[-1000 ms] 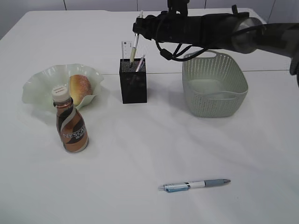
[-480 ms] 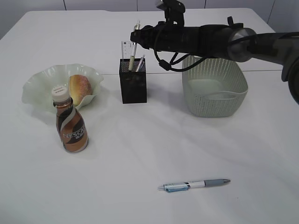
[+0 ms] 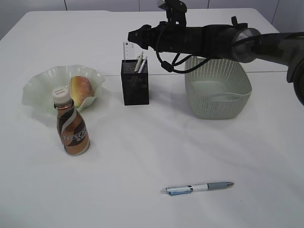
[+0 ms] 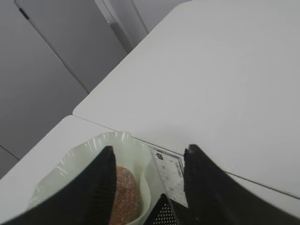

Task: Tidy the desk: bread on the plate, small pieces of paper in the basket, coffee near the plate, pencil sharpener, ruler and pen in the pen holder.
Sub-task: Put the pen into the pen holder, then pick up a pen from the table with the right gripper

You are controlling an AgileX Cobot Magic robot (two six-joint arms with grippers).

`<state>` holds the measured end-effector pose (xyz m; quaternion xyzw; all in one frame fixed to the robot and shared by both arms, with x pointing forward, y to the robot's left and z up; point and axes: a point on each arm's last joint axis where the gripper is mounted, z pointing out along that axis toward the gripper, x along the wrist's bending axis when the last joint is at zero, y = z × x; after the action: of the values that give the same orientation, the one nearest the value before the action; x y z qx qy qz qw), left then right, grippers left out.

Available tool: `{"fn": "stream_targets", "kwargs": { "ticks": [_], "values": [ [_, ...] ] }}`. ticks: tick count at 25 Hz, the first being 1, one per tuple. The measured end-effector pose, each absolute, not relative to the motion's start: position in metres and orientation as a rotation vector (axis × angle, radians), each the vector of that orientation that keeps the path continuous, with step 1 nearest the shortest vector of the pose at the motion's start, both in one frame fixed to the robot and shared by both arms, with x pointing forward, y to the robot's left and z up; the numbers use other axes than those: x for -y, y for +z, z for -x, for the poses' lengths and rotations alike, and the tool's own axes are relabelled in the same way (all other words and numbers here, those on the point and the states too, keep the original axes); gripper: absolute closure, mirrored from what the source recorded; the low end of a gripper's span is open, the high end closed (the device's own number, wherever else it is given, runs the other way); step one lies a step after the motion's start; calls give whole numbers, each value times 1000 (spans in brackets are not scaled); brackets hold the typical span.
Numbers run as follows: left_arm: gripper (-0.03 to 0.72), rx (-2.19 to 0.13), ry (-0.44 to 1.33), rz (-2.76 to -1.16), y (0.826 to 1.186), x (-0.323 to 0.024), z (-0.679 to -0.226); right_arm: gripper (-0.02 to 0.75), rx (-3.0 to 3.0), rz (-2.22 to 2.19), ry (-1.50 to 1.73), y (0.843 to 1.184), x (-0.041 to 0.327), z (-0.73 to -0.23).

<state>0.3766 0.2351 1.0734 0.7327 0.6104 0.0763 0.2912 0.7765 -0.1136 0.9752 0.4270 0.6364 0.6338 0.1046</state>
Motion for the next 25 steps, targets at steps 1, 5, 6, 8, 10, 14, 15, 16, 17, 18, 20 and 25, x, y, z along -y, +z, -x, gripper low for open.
{"fn": "stream_targets", "kwargs": {
  "ticks": [1,5,6,8,10,14,15,16,17,18,20,25],
  "values": [
    [381,-1631,199,-1959,1073,-235,-376,385,-1869,-1283,1881,977,114,-776],
    [381,-1650,171,-1991,1071,-236,-373,384,-1946,-1346,1807,994,116,-769],
    [381,-1651,169,-1993,1071,-236,-373,384,-1987,-1370,1764,1000,117,-765],
    [381,-1653,167,-1995,1071,-236,-372,384,-2078,-1427,1673,1011,119,-756],
    [381,-1654,165,-1997,1071,-236,-372,384,-2192,-1482,1549,1021,122,-745],
    [381,-1655,163,-1999,1071,-236,-372,384,-2377,-1497,1307,1038,130,-723],
    [381,-1655,164,-1999,1071,-236,-372,384,-2414,-1497,1264,1043,131,-718],
    [381,-1655,162,-1998,1071,-236,-372,384,-2440,-1490,1217,1050,134,-713],
    [381,-1655,162,-1998,1071,-236,-372,384,-2459,-1483,1169,1057,137,-707],
    [381,-1656,159,-1997,1071,-236,-372,384,-2469,-1477,1130,1064,140,-703],
    [381,-1656,150,-1992,1071,-235,-372,384,-2499,-1471,1031,1075,146,-694],
    [381,-1643,149,-1955,1073,-233,-374,384,-2555,-1505,816,1082,158,-675]
  ]
}}
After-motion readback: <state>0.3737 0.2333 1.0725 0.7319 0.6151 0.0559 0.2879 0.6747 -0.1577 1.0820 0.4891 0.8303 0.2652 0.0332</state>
